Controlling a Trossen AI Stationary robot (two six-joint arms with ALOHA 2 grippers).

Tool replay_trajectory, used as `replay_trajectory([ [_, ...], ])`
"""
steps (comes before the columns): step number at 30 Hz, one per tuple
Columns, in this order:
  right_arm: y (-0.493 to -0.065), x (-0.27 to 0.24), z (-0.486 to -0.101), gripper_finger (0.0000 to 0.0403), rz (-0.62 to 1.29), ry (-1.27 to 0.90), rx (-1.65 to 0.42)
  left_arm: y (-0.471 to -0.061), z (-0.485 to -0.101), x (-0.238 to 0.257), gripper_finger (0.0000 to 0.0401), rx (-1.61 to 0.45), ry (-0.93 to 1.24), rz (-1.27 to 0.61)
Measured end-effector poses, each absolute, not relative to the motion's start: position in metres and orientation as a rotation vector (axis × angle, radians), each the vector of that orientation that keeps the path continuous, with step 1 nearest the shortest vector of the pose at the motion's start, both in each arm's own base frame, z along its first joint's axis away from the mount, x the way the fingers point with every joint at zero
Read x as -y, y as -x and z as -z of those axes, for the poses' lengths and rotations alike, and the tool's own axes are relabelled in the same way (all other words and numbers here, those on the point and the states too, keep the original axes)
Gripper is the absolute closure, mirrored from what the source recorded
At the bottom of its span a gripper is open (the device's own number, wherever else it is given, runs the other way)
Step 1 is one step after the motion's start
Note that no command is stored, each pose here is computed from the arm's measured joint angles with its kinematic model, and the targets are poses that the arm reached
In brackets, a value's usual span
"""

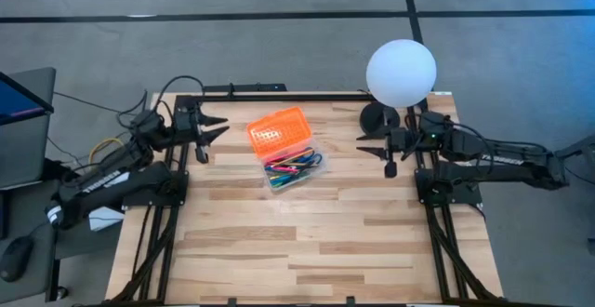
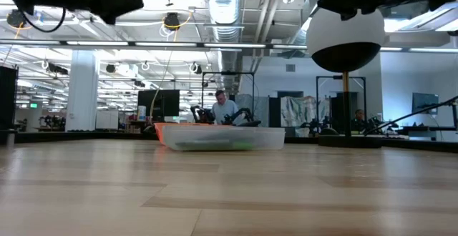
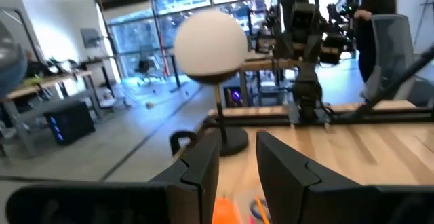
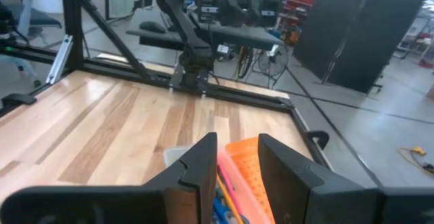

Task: Pick & place school supplies into a supply box
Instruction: Close the supply box

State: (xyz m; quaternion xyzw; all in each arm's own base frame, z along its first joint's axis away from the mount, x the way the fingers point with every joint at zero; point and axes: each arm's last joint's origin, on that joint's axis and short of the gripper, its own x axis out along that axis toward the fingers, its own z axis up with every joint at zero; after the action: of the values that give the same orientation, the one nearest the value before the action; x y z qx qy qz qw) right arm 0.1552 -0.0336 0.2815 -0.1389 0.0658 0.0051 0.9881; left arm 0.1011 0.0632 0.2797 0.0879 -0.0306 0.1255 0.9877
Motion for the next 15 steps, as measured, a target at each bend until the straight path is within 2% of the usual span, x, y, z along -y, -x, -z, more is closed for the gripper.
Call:
replay_trajectory([
  [8, -0.165, 0.029, -0.280, 0.0301, -0.041, 0.288, -0.127, -0.100, -0.248, -0.061, 0.0308, 0.015, -0.128, -0.216],
  [15, -0.156, 0.030, -0.284, 0.0301, -0.016, 0.289, -0.103, -0.093, -0.242, -0.055, 0.0308, 0.024, -0.093, -0.176],
])
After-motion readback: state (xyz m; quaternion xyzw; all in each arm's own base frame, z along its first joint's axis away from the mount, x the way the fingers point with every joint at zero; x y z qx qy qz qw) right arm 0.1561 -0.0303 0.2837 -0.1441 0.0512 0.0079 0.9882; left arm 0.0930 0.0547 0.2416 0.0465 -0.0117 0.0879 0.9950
